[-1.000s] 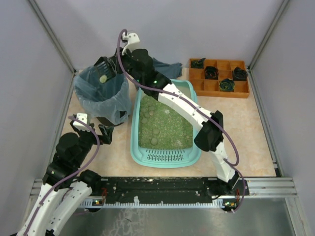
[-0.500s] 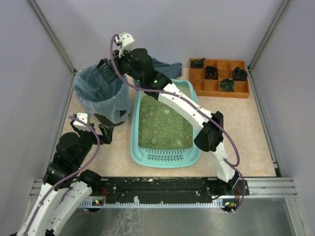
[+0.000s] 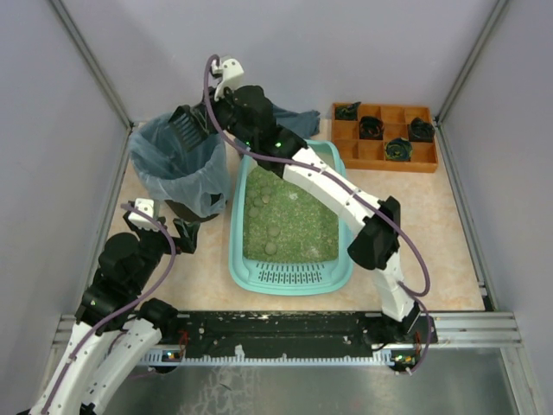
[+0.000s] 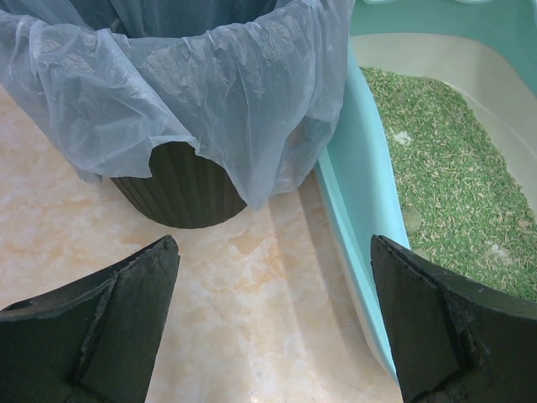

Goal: Clean the litter box

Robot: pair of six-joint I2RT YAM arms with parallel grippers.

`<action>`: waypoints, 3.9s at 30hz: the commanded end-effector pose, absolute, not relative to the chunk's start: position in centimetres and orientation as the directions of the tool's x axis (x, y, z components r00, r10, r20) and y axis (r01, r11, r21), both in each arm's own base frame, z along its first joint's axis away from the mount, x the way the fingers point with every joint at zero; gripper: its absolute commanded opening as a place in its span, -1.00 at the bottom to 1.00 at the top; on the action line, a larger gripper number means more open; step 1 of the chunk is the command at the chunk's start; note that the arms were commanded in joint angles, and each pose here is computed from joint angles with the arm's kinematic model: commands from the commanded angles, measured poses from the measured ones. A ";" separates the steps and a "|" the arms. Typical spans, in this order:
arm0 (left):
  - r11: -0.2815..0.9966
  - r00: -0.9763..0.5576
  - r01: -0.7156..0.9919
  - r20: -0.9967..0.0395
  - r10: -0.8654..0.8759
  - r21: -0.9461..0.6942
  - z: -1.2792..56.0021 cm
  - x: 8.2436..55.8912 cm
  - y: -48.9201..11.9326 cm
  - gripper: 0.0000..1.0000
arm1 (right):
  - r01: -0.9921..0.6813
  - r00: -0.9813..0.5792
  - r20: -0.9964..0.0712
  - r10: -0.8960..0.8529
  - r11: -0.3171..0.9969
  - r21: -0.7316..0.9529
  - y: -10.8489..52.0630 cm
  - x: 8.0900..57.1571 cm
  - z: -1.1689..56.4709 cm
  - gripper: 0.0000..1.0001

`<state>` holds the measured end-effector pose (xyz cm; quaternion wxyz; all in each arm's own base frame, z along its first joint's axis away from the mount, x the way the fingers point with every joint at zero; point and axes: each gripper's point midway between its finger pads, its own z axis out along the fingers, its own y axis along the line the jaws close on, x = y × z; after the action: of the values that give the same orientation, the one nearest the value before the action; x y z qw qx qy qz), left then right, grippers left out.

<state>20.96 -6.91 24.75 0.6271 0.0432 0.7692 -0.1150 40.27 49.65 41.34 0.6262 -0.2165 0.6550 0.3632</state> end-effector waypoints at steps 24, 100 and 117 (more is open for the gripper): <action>0.967 -0.204 0.221 -0.976 -0.080 -0.125 25.0 21.3 -7.2 1.00 | -0.284 -0.085 -0.807 0.584 0.762 0.581 23.3 30.5 41.8 -1.00; 0.967 -0.207 0.221 -0.975 -0.079 -0.125 24.9 21.3 -7.2 1.00 | 0.116 -0.481 -0.440 0.758 0.552 0.826 29.0 38.2 15.8 -1.00; 0.967 -0.205 0.222 -0.976 -0.077 -0.124 24.9 21.3 -7.2 1.00 | 0.026 -0.379 -0.425 0.822 0.468 0.883 23.5 35.1 21.4 -1.00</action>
<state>21.21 -7.29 24.21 0.6164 0.0503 0.7772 -0.1165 35.17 24.67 16.31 0.4334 0.2926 0.7658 0.3744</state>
